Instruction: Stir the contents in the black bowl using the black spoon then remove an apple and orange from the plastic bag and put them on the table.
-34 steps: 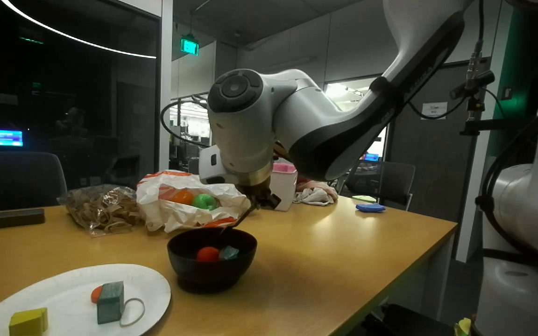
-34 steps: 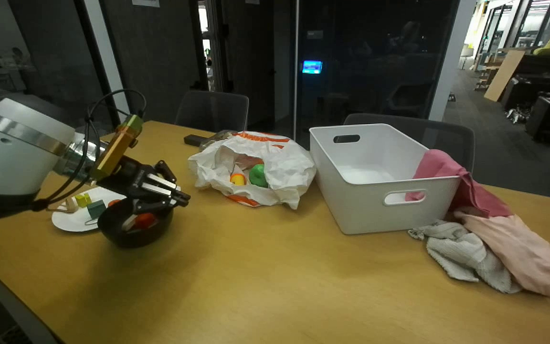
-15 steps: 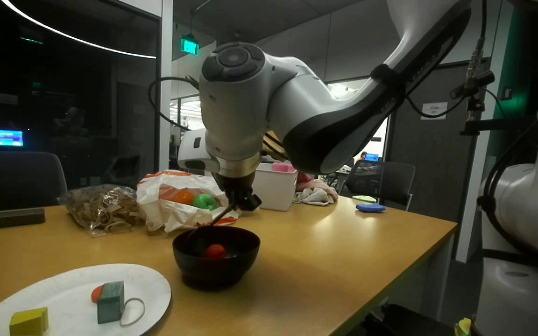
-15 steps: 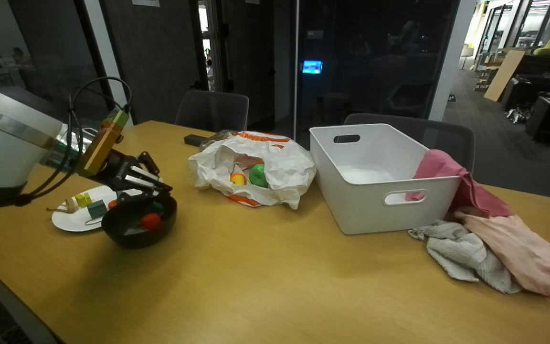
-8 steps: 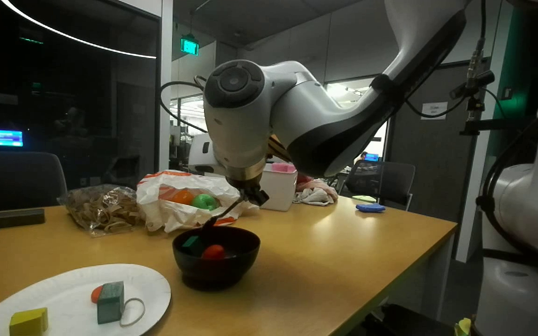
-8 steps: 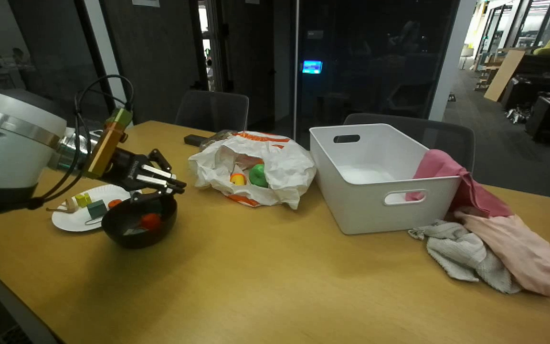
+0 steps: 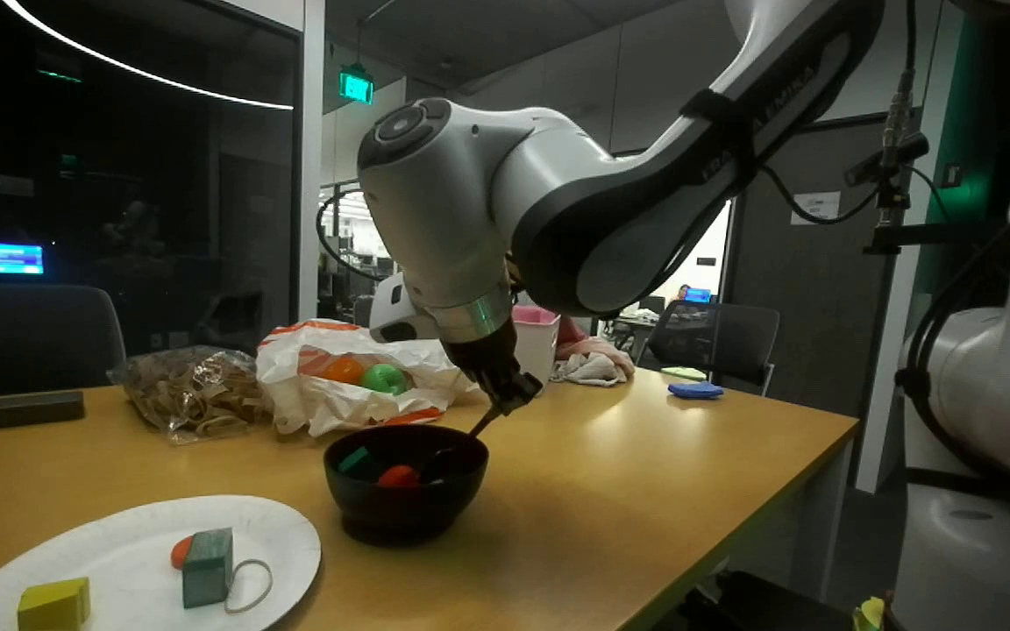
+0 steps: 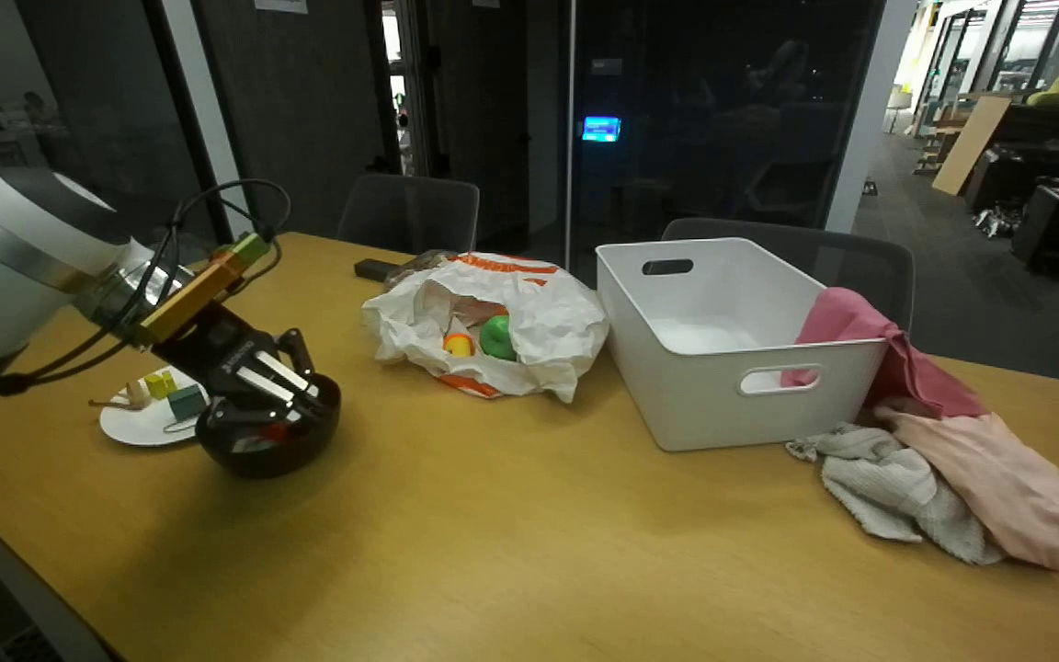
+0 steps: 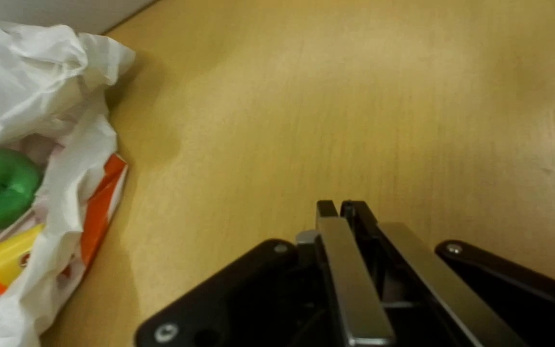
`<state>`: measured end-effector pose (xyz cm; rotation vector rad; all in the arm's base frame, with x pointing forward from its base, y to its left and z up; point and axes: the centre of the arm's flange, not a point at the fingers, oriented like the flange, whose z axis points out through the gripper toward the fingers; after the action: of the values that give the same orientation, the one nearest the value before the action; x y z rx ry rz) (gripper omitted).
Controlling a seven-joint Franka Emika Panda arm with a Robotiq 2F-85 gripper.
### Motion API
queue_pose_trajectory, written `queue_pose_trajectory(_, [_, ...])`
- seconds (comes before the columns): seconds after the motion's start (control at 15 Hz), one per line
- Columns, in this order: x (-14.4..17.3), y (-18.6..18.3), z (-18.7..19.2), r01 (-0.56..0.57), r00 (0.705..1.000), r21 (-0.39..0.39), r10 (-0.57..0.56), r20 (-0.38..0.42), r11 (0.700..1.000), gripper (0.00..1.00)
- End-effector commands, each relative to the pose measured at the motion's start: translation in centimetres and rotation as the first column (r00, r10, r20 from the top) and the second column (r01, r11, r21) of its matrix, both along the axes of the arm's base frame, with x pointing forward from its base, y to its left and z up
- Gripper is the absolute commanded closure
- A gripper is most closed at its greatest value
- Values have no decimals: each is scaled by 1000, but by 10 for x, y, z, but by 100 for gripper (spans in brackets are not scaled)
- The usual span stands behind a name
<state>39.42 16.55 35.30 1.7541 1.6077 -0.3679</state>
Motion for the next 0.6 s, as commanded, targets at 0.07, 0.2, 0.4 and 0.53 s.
queue_pose_trajectory(0.07, [5,4,16,54,995,71,-48,-92,996,62])
queue_pose_trajectory(0.2, [8,3,19,75,994,108,-66,-82,991,54])
queue_pose_trajectory(0.4, [14,7,31,104,995,181,-101,-24,978,31])
queue_pose_trajectory(0.53, [17,13,47,99,993,210,-109,36,973,16])
